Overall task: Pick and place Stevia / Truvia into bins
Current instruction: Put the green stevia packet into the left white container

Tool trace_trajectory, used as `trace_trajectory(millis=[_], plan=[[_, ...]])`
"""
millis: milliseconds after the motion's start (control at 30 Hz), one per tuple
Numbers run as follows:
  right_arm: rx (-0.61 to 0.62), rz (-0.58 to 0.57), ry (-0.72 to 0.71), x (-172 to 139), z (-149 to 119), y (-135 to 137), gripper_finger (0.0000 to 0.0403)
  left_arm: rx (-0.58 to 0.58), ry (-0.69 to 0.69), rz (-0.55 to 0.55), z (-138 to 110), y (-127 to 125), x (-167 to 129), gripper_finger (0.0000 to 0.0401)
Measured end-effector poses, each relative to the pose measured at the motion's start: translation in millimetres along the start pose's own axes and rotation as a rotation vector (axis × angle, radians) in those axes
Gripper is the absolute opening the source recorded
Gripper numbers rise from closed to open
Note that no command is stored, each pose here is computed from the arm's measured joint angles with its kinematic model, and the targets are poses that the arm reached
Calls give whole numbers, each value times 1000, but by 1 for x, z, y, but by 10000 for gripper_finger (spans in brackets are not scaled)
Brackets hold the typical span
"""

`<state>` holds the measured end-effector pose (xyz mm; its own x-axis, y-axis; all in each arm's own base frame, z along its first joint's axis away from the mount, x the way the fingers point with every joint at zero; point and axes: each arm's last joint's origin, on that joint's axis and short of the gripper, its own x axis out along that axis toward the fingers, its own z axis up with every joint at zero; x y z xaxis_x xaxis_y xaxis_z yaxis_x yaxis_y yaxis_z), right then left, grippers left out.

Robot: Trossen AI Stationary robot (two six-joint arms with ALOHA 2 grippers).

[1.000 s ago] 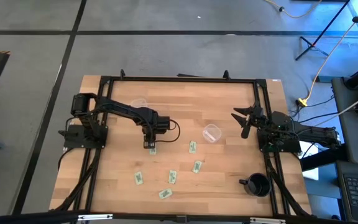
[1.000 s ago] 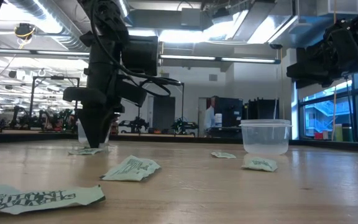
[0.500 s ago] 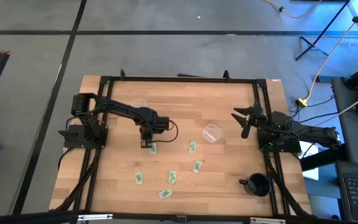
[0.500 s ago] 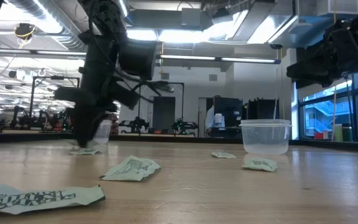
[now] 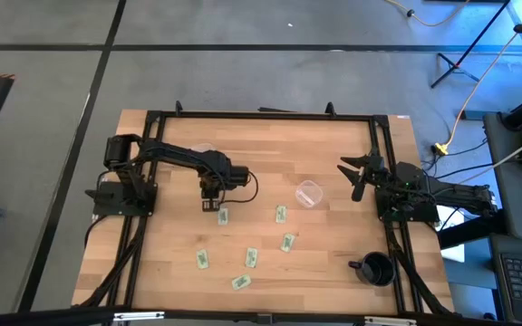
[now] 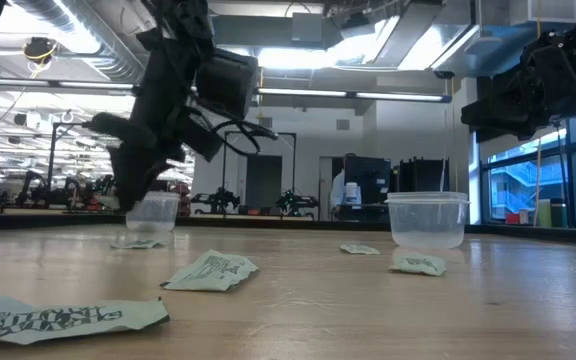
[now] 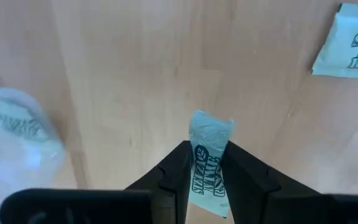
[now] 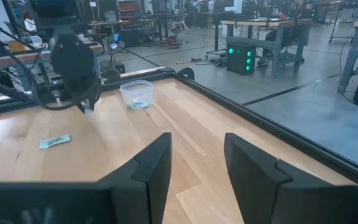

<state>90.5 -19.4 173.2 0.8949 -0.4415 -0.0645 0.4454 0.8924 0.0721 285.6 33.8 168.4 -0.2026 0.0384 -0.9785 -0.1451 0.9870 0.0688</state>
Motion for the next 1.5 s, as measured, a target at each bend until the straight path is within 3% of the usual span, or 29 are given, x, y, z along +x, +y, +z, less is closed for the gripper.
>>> trace_trajectory(millis=[300, 533, 667, 967, 1233, 1500], plan=[[3, 0, 0, 0, 0, 0, 152, -92, -87, -6, -16, 32, -35, 82], [1, 0, 0, 0, 0, 0, 152, -251, -290, 149, -53, 62, -78, 86], [1, 0, 0, 0, 0, 0, 152, -361, -412, 173, -59, 77, -87, 86], [3, 0, 0, 0, 0, 0, 152, -370, -389, 117, -57, 97, -59, 86], [3, 0, 0, 0, 0, 0, 152, -391, -325, 147, -58, 108, -26, 86], [3, 0, 0, 0, 0, 0, 152, -430, -382, 141, -56, 117, -14, 84]])
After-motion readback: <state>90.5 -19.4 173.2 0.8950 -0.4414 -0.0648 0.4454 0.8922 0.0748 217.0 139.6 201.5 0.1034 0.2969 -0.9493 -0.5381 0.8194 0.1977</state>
